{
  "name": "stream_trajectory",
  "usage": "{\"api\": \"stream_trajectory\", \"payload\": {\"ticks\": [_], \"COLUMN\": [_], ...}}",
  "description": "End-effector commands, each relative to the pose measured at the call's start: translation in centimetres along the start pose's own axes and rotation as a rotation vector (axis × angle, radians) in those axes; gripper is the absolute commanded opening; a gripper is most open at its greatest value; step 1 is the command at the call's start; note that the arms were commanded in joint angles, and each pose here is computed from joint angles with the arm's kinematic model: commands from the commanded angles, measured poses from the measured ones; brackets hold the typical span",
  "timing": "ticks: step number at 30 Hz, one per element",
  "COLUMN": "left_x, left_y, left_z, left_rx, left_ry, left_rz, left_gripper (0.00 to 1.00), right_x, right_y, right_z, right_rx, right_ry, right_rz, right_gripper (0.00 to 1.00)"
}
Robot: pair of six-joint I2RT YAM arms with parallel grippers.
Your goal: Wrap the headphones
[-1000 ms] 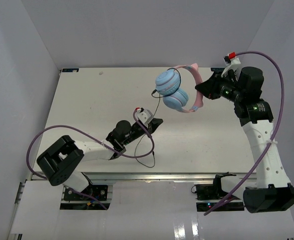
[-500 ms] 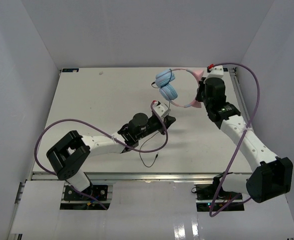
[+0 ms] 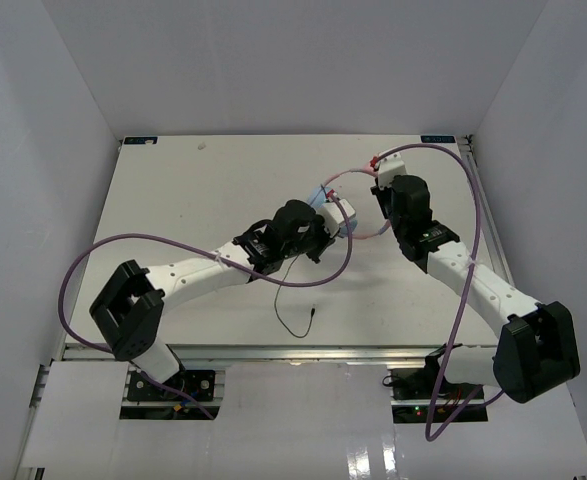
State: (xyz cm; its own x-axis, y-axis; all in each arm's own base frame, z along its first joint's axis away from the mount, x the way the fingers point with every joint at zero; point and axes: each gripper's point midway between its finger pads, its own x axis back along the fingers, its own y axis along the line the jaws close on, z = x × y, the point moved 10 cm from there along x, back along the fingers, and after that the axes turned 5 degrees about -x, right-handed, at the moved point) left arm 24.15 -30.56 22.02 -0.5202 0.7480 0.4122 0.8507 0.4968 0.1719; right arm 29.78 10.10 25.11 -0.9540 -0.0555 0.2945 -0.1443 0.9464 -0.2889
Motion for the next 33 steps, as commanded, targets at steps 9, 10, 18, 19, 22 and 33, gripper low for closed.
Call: {"api": "stream_trajectory", "payload": {"ticks": [9, 10, 18, 19, 22, 33], "left_x": [3.7, 4.0, 5.7, 5.8, 5.9, 4.0], "left_y": [2.9, 3.3, 6.2, 6.8, 8.3, 12.5], "left_z": [-4.2, -4.4, -6.8, -6.8, -6.7, -3.2], "left_rx": [-0.179, -0.198, -0.311, -0.313, -0.307, -0.183], "left_ry": [0.049, 0.055, 0.067, 0.073, 0.072, 0.071], "left_rz": [-0.048, -0.08, -0.247, -0.266, -0.306, -0.28], "left_gripper": [0.17, 0.17, 0.22, 0.22, 0.24, 0.28], "right_x": [-0.7, -0.6, 0.2, 0.4, 1.4, 6.0], "right_y": [2.1, 2.4, 4.0, 4.1, 4.5, 5.4], "right_z": [1.4, 1.5, 2.6, 2.7, 3.0, 1.2], "right_rx": [0.118, 0.13, 0.161, 0.161, 0.169, 0.113], "right_ry": [0.056, 0.062, 0.098, 0.1, 0.11, 0.023], "right_rz": [-0.079, -0.096, -0.248, -0.269, -0.387, -0.822], "right_gripper": [0.08, 0.08, 0.08, 0.08, 0.08, 0.08]}}
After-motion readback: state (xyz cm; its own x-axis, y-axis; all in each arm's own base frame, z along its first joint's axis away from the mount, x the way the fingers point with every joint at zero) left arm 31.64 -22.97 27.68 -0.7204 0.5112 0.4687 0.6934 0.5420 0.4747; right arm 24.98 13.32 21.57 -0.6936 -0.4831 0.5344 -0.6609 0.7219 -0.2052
